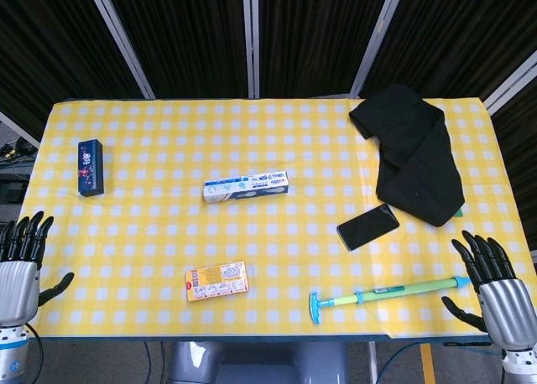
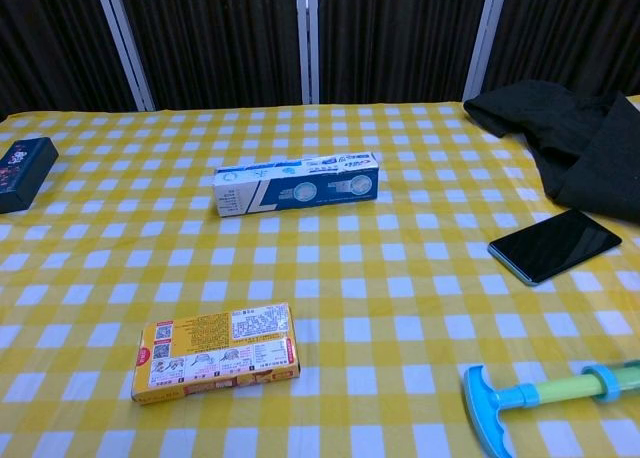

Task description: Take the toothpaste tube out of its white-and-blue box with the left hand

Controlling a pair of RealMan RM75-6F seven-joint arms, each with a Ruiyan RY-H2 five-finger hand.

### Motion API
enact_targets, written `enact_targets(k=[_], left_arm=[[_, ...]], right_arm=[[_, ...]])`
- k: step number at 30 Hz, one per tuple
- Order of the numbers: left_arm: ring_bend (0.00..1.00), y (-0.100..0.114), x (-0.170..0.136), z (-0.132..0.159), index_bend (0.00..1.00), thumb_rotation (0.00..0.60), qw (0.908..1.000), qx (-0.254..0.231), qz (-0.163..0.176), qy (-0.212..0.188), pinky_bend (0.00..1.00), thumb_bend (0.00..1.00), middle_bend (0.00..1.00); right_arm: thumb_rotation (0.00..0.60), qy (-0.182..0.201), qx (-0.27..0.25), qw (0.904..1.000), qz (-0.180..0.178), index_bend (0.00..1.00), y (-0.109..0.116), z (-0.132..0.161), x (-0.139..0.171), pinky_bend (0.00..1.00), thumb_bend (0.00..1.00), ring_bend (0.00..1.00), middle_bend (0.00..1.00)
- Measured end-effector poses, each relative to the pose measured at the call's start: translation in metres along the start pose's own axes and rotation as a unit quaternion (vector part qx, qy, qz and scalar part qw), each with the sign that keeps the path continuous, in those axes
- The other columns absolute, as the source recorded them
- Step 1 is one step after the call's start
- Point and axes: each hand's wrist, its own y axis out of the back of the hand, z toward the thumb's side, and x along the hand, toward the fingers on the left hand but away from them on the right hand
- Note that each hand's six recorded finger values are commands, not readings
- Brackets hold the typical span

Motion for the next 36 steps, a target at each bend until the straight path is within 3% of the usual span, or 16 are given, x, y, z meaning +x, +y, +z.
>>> enact_targets(k=[27,36], left_arm=[[0.0,-0.007,0.004,0.003,0.0,0.6,0.9999,0.004,-0.014,-0.002,0.0,0.09,0.0],[0.0,-0.009,0.032,0.026,0.0,0.6,0.9992,-0.005,-0.03,-0.027,0.0,0.09,0.0]], right_arm=[[0.6,-0.006,-0.002,1.0,-0.001,0.06,0.001,-0.003,-0.001,0.0,0.07,0.0,0.0],[0.6,-0.009,-0.009,0.9999,0.005,0.06,0.0,-0.006,-0.002,0.0,0.07,0.0,0.0]])
